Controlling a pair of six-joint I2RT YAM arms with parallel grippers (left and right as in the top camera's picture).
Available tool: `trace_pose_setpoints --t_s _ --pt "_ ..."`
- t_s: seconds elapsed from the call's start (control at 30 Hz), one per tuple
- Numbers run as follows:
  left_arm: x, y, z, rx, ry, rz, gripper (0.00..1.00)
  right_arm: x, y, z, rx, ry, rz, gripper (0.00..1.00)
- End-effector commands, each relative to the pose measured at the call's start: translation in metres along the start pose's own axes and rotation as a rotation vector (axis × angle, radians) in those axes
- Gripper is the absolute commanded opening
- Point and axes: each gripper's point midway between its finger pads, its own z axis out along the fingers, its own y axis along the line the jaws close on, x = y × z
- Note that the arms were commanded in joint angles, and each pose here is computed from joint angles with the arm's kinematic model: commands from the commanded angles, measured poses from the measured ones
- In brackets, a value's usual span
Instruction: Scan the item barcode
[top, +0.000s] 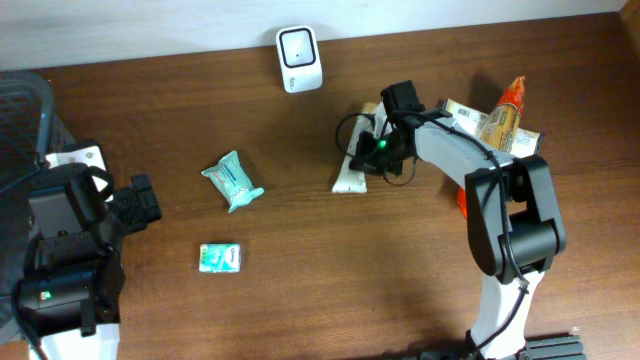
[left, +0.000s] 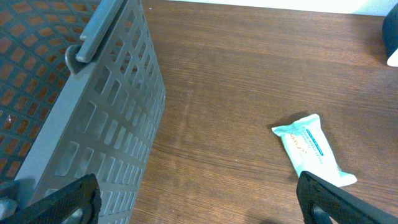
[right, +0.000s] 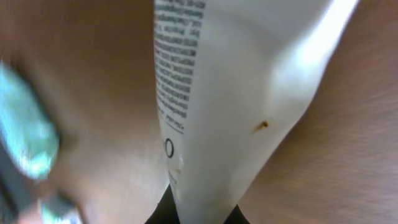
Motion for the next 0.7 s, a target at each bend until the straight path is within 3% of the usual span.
trace_pose_setpoints --t_s 0.0,0.13,0.3,0.4,0.53,0.67 --pt "-0.005 0.004 -0.005 -0.014 -0.018 -0.016 0.99 0.058 0.05 0.018 -0.187 0.196 -0.285 0.04" --pt "-0.005 0.004 -0.005 -0.014 -0.018 -0.016 0.99 0.089 0.087 0.033 -0.21 0.255 -0.452 0.04" --pt "-0.005 0.004 -0.005 -0.014 -0.017 -0.016 0.99 0.088 0.09 0.033 -0.2 0.254 -0.453 0.08" --pt "-0.005 0.004 -0.005 -0.014 -0.018 -0.017 0.99 0.085 0.091 0.032 -0.185 0.242 -0.443 0.04" --pt "-0.005 0.004 -0.005 -0.014 -0.018 -0.017 0.99 0.084 0.169 -0.033 -0.548 0.165 -0.707 0.04" --pt "-0.005 0.004 -0.005 -0.014 -0.018 -0.016 0.99 0.07 0.205 -0.116 -0.699 0.004 -0.824 0.04"
